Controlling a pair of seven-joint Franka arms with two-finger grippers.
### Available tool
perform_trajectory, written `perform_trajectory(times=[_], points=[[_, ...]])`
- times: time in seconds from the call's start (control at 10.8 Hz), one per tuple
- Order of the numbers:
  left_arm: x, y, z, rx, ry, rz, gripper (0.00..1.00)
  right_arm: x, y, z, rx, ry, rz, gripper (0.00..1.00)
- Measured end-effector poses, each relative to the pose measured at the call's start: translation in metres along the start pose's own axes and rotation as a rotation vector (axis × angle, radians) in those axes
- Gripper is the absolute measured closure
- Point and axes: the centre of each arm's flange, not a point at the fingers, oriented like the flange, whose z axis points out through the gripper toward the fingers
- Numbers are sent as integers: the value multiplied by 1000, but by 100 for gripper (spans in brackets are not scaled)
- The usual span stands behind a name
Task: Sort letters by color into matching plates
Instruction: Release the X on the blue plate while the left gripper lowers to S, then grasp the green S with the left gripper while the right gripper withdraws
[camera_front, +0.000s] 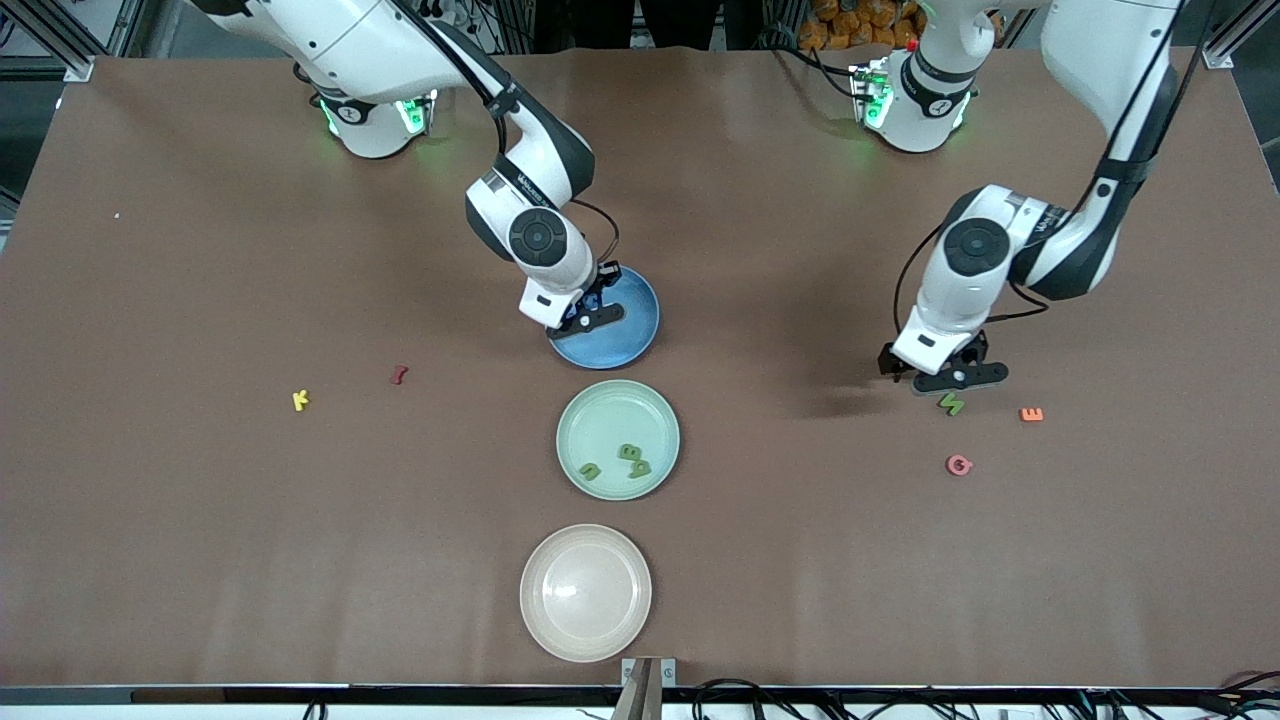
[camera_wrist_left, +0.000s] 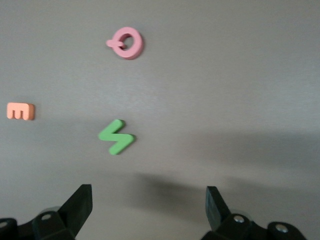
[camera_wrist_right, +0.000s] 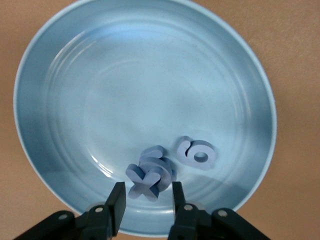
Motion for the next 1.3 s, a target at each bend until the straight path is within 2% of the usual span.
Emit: perform_trajectory(times=[0.19, 0.56, 0.74, 1.02, 1.3], points=[[9, -41, 5, -35, -27, 24, 0, 3, 1, -4, 3, 8, 5, 51], [14, -73, 29, -76, -85, -64, 0, 14, 7, -16, 9, 22, 22, 51], [24, -76, 40, -120, -114, -183, 0, 20, 20, -33, 6, 16, 46, 49], [46, -74, 41, -144, -119, -435, 0, 21, 42, -84, -6, 25, 80, 46], [60, -62, 49, -156, -139, -662, 0, 9, 60, -148, -35, 25, 108, 32]])
